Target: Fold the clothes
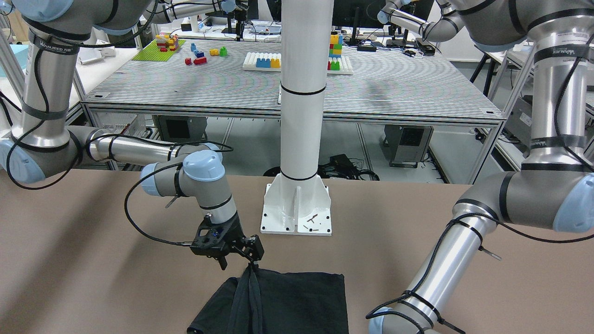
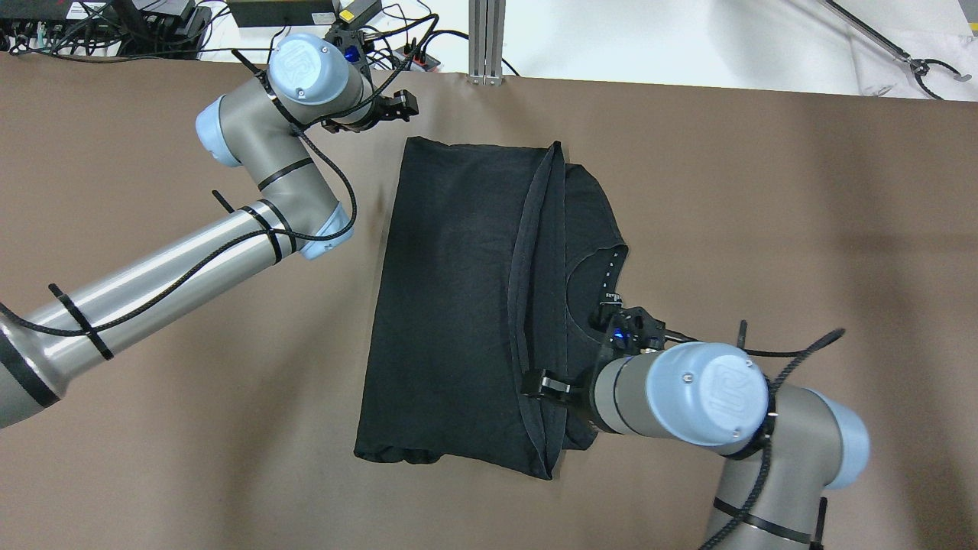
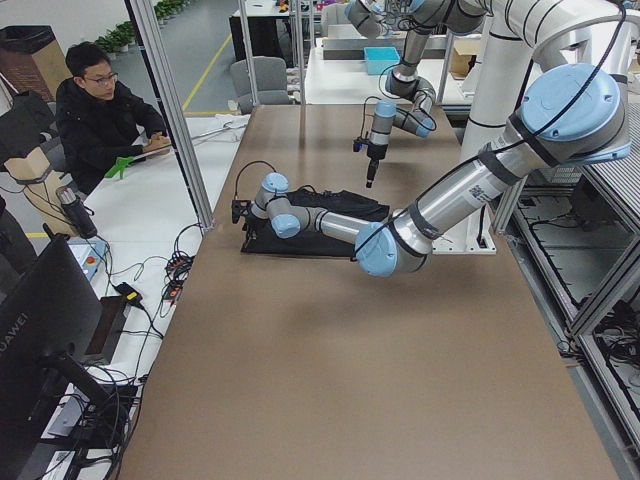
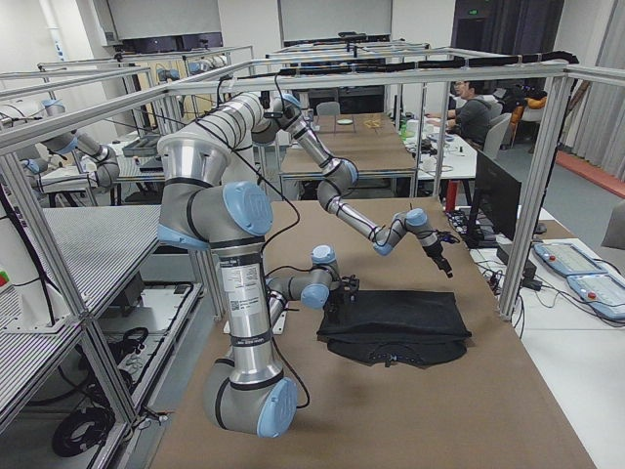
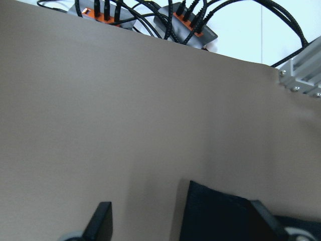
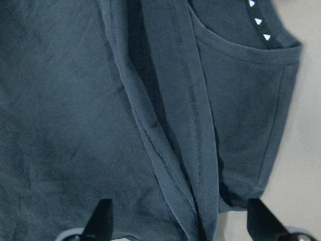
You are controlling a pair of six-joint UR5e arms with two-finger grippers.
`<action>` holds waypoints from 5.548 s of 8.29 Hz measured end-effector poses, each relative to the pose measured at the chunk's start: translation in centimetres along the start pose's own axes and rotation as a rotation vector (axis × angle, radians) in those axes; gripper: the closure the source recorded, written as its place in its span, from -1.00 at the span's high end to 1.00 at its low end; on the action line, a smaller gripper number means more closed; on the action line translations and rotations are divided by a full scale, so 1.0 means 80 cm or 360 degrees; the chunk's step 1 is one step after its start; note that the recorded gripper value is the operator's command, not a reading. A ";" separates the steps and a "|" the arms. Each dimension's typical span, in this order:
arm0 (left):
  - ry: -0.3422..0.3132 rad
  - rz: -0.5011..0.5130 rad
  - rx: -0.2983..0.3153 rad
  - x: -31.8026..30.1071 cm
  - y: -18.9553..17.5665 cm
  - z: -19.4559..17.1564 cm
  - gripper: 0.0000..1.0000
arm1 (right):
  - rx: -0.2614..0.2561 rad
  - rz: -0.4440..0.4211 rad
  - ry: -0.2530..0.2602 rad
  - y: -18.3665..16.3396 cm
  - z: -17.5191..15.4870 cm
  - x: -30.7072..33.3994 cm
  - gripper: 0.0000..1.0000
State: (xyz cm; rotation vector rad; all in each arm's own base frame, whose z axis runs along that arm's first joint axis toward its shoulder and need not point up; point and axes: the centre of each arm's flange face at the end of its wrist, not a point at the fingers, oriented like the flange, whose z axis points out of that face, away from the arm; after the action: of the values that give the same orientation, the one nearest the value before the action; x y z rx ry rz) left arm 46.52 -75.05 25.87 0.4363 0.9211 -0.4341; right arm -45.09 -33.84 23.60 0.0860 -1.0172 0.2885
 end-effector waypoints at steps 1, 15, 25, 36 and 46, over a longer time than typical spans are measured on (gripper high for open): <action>0.0004 0.0007 0.0009 -0.017 0.001 -0.003 0.88 | 0.0023 -0.0123 0.0066 0.004 0.020 -0.029 0.06; -0.0024 -0.0017 0.0031 -0.056 0.008 0.001 0.88 | 0.0010 -0.1094 0.0608 0.106 0.108 -0.063 -0.63; -0.0013 -0.0055 0.0057 -0.051 0.011 -0.004 0.88 | -0.0032 -0.1107 0.0614 0.094 0.107 -0.052 -1.00; 0.0007 -0.0103 0.0093 -0.034 0.038 -0.008 0.88 | -0.0002 -0.0874 0.0535 0.075 0.096 -0.086 0.84; -0.0031 -0.0100 0.0100 -0.051 0.055 0.005 0.88 | -0.0115 -0.1072 0.0580 0.033 0.114 -0.076 -1.00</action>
State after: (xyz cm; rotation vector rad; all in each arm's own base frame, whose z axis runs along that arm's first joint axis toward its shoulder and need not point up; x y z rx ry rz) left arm 46.98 -70.92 30.24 0.4604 0.9059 -0.5251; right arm -56.31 -34.39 23.07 0.2915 -0.5886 -0.3391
